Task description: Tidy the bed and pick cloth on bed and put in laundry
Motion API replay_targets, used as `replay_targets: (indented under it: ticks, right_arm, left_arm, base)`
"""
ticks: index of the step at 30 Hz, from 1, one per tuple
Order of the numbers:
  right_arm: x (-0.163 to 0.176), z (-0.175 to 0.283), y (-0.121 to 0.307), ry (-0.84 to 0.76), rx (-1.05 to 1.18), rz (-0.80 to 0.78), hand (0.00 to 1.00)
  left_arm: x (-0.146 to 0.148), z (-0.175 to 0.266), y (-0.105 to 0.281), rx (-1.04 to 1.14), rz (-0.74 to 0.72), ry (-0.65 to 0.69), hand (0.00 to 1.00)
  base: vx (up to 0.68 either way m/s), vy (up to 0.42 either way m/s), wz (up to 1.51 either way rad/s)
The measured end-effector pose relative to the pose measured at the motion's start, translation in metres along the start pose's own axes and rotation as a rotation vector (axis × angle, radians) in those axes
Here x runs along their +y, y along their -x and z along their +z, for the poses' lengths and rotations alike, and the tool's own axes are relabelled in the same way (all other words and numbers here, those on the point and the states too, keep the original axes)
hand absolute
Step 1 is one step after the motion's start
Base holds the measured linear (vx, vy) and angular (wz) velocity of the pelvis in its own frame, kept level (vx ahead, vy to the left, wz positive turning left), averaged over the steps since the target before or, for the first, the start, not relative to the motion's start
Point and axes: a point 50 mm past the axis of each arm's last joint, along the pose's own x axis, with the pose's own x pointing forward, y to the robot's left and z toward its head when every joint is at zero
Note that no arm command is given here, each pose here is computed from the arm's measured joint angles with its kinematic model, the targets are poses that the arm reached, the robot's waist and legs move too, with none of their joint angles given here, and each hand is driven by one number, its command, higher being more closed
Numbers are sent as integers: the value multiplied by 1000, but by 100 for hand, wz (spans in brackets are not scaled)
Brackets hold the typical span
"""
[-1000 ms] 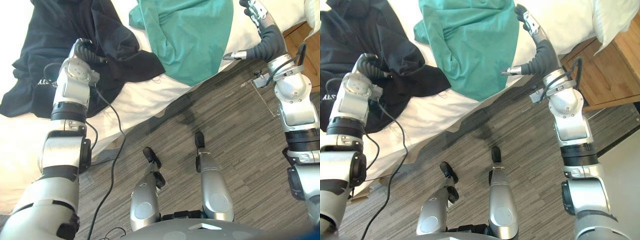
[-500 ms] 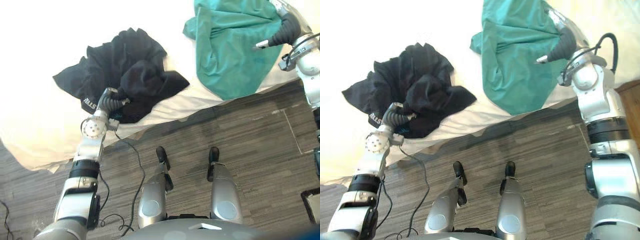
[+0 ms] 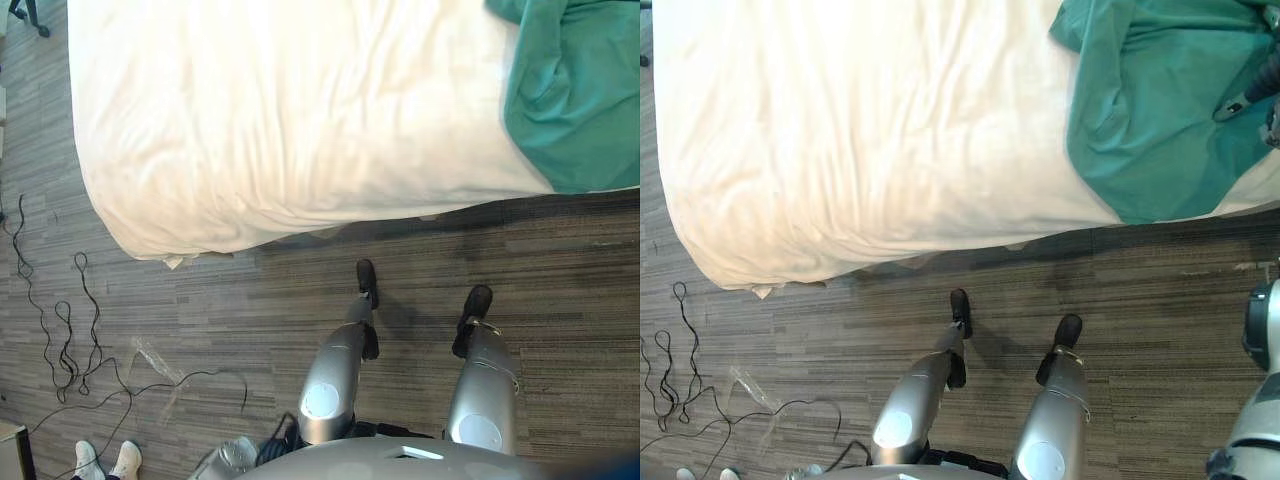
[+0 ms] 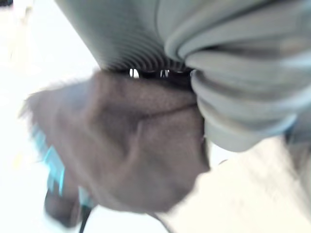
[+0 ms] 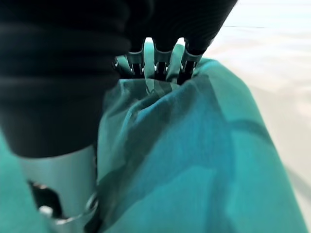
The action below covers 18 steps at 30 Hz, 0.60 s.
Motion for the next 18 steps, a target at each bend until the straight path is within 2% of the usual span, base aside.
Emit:
replay_targets:
  ticks: [10, 12, 15, 18]
  right_arm:
    - [3, -6, 1, -12, 24, 54, 100]
    - [14, -9, 2, -82, 24, 79, 100]
    - [38, -11, 4, -279, 3, 116, 100]
    - [84, -11, 12, -581, -25, 162, 100]
  left_arm:
    - [-3, 11, -4, -79, 45, -29, 100]
    - [0, 13, -2, -101, 65, -19, 100]
    - [4, 14, -1, -109, 96, -36, 100]
    - [7, 13, 0, -102, 116, -38, 100]
  base:
    - [37, -13, 0]
    - [109, -44, 4]
    - [86, -31, 3]
    - [74, -38, 0]
